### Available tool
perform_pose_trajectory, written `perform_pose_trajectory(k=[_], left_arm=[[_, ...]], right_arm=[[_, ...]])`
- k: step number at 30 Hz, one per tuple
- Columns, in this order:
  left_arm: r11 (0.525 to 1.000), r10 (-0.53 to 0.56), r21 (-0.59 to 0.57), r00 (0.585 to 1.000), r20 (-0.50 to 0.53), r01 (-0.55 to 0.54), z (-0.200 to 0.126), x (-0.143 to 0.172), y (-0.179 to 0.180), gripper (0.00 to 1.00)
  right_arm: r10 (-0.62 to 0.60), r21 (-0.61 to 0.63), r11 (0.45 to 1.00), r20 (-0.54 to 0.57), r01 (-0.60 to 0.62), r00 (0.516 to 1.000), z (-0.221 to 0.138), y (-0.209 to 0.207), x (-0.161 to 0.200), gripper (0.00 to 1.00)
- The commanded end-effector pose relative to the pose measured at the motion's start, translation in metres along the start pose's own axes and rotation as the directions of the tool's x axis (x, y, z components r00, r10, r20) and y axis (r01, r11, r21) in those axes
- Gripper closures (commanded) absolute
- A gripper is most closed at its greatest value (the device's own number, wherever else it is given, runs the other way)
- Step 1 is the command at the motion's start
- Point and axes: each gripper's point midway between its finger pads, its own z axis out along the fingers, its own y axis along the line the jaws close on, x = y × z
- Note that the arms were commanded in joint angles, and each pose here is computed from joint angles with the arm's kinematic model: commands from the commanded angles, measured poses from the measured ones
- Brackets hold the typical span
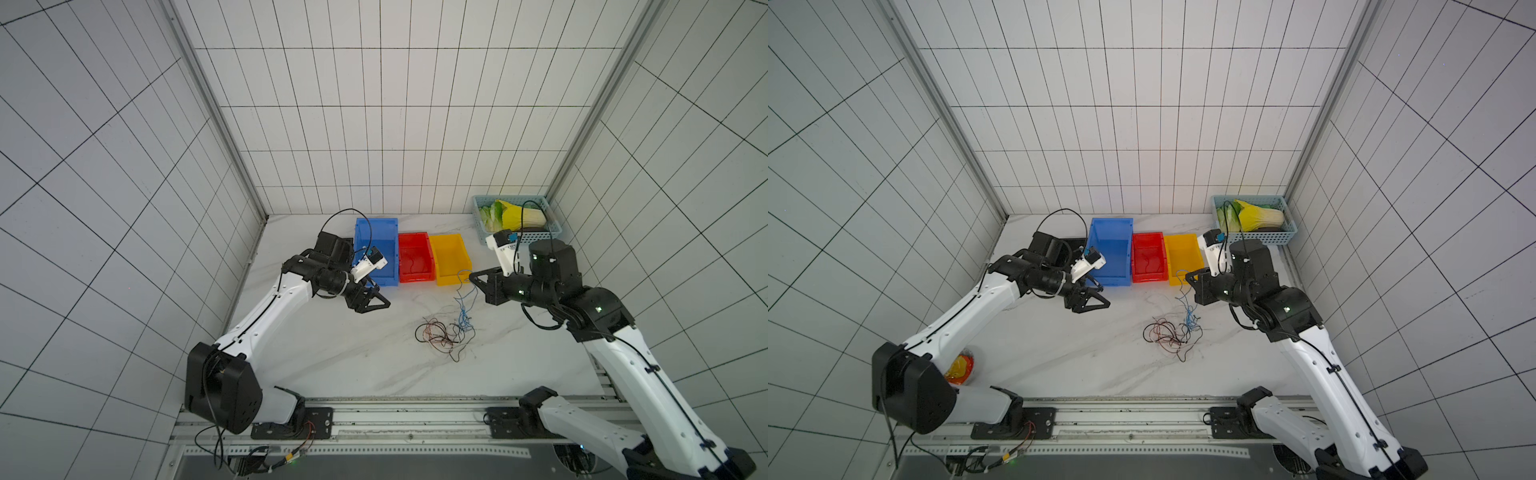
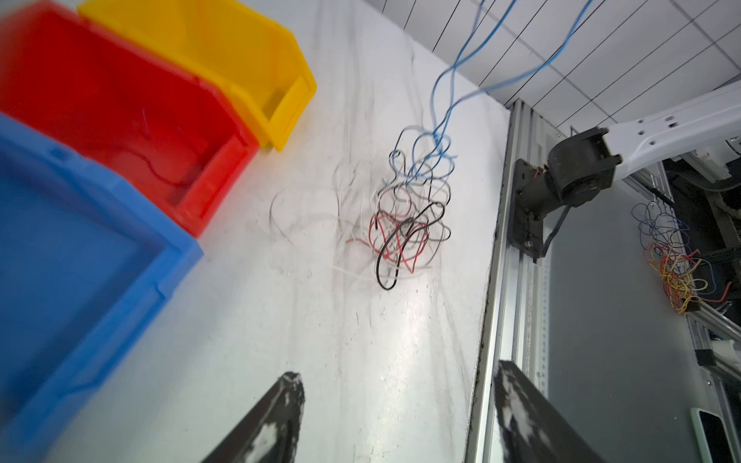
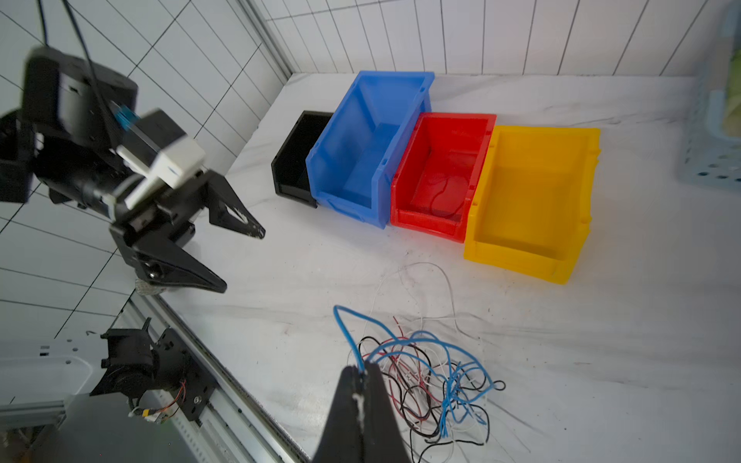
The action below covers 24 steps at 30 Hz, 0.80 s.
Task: Untangle and sort cables by color
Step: Untie the cable.
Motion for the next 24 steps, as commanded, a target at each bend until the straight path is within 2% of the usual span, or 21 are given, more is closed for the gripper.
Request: perform_pose_trajectory(k=[1, 4, 6, 11, 17, 24], left_arm=[[0.992, 0.053, 0.111, 0.992, 0.118, -0.066, -0.01, -0.045, -0.027, 0.22], [0.983, 0.091, 0.144, 0.983, 0.161, -0.114, -0.001, -0.073, -0.034, 0.22], [0.979, 0.112, 0.151, 0.981, 0.156, -0.136, 0.014, -0.08, -0.036, 0.22], [0.979, 0.106, 0.156, 0.984, 0.147, -0.129, 0.049, -0.091, -0.03, 0.21], [0.961, 0.123, 0.229, 0.981, 0.146, -0.155, 0.068, -0.098, -0.043, 0.18], [0.938, 0.101, 0.316, 0.985, 0.14, -0.141, 0.08, -0.099, -0.058, 0.25]], right_arm=[[-0.024, -0.134, 0.991, 0.048, 0.03, 0.999, 0.002, 0.025, -0.009, 1.0], [-0.013, -0.142, 0.99, 0.033, 0.017, 0.999, 0.011, 0.024, -0.008, 1.0], [-0.007, -0.175, 0.985, 0.024, 0.011, 1.0, 0.016, 0.028, -0.007, 1.0], [-0.036, -0.244, 0.969, 0.002, 0.036, 0.999, 0.023, 0.043, -0.002, 1.0], [-0.059, -0.274, 0.961, -0.029, 0.049, 0.998, 0.027, 0.049, 0.008, 1.0], [-0.07, -0.266, 0.962, -0.041, 0.057, 0.997, 0.029, 0.048, 0.011, 1.0]])
